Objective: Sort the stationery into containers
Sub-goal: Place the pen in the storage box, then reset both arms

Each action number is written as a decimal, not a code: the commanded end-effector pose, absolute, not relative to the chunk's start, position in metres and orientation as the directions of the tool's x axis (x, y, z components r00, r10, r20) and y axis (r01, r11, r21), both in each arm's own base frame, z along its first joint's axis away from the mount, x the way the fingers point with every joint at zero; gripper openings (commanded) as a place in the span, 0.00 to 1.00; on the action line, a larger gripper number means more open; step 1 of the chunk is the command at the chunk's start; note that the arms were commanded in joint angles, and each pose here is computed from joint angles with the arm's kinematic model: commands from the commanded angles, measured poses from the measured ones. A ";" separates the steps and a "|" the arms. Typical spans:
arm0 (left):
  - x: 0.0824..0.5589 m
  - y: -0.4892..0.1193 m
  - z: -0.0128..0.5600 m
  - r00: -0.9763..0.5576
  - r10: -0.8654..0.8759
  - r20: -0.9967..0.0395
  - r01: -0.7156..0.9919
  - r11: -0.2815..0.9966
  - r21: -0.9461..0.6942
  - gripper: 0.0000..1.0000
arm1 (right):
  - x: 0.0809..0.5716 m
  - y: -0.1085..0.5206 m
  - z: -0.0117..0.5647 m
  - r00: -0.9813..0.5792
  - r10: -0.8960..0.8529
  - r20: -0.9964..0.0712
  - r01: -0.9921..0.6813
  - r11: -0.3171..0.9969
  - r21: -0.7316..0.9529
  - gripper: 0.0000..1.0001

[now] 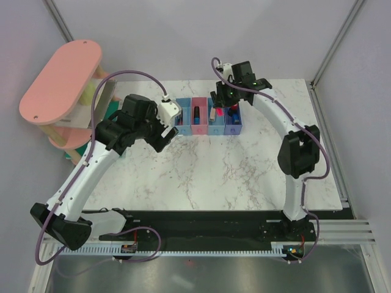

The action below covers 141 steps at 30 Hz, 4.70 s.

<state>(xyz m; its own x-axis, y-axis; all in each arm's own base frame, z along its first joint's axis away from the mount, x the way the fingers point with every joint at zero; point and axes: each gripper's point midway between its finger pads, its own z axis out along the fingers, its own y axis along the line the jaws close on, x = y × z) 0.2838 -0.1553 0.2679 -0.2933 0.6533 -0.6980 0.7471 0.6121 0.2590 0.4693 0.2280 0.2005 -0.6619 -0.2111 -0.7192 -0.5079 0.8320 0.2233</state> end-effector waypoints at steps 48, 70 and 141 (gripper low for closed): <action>0.282 -0.163 0.285 -0.237 0.605 -0.760 0.752 0.609 0.250 0.98 | 0.520 0.331 0.099 -0.688 -0.126 -0.715 -0.543 0.742 0.392 0.48; 0.332 -0.183 0.265 -0.251 0.542 -0.802 0.706 0.670 0.231 0.98 | 0.494 0.251 0.232 -0.382 -0.438 -0.814 -0.639 0.761 -0.110 0.89; 0.319 -0.068 0.263 -0.348 0.171 -0.922 0.555 0.830 -0.056 1.00 | 0.336 -0.003 0.262 -0.551 -0.204 -0.809 -0.582 0.789 0.197 0.98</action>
